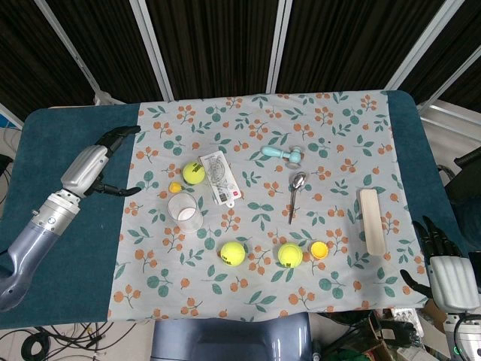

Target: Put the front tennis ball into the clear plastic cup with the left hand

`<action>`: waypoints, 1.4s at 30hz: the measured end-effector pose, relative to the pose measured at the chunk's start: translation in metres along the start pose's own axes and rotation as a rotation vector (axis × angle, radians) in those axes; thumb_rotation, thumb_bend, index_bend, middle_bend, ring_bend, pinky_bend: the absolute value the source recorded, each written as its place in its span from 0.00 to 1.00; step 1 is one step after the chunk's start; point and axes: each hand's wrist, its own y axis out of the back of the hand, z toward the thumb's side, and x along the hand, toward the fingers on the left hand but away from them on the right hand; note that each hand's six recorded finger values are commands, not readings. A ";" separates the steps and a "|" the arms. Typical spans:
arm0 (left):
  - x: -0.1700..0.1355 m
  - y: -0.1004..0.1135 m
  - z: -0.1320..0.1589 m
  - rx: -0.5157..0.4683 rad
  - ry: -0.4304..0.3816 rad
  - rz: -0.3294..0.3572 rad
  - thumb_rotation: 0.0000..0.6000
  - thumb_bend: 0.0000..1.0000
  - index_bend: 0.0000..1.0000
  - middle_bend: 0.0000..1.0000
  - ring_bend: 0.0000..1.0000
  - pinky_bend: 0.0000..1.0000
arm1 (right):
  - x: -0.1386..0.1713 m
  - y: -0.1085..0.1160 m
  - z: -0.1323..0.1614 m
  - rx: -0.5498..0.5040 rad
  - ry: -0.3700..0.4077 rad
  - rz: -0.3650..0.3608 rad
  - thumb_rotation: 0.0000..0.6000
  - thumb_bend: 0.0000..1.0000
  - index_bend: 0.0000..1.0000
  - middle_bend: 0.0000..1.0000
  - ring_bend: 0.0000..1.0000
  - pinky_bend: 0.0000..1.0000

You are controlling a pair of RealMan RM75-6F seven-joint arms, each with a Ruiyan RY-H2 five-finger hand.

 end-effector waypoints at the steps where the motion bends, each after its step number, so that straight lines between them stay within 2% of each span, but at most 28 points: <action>1: 0.001 0.000 0.001 -0.002 -0.001 0.000 1.00 0.13 0.03 0.10 0.00 0.07 | 0.000 0.000 0.000 0.000 0.000 0.000 1.00 0.13 0.02 0.00 0.11 0.26; 25: -0.004 -0.001 0.007 0.037 -0.036 -0.009 1.00 0.13 0.03 0.11 0.00 0.07 | -0.001 0.000 0.000 -0.001 -0.002 -0.003 1.00 0.13 0.02 0.00 0.11 0.26; 31: -0.001 0.001 0.007 0.025 -0.041 -0.004 1.00 0.13 0.03 0.11 0.00 0.03 | -0.001 0.000 0.000 -0.003 -0.004 -0.003 1.00 0.13 0.01 0.00 0.11 0.26; 36: 0.009 0.002 0.016 0.027 -0.068 -0.003 1.00 0.13 0.03 0.12 0.00 0.03 | 0.000 0.001 0.001 -0.002 -0.002 -0.007 1.00 0.13 0.02 0.00 0.11 0.26; 42: 0.022 -0.014 0.036 0.014 -0.118 -0.051 1.00 0.13 0.03 0.12 0.00 0.02 | 0.000 0.001 0.001 0.003 -0.003 -0.010 1.00 0.13 0.01 0.00 0.11 0.26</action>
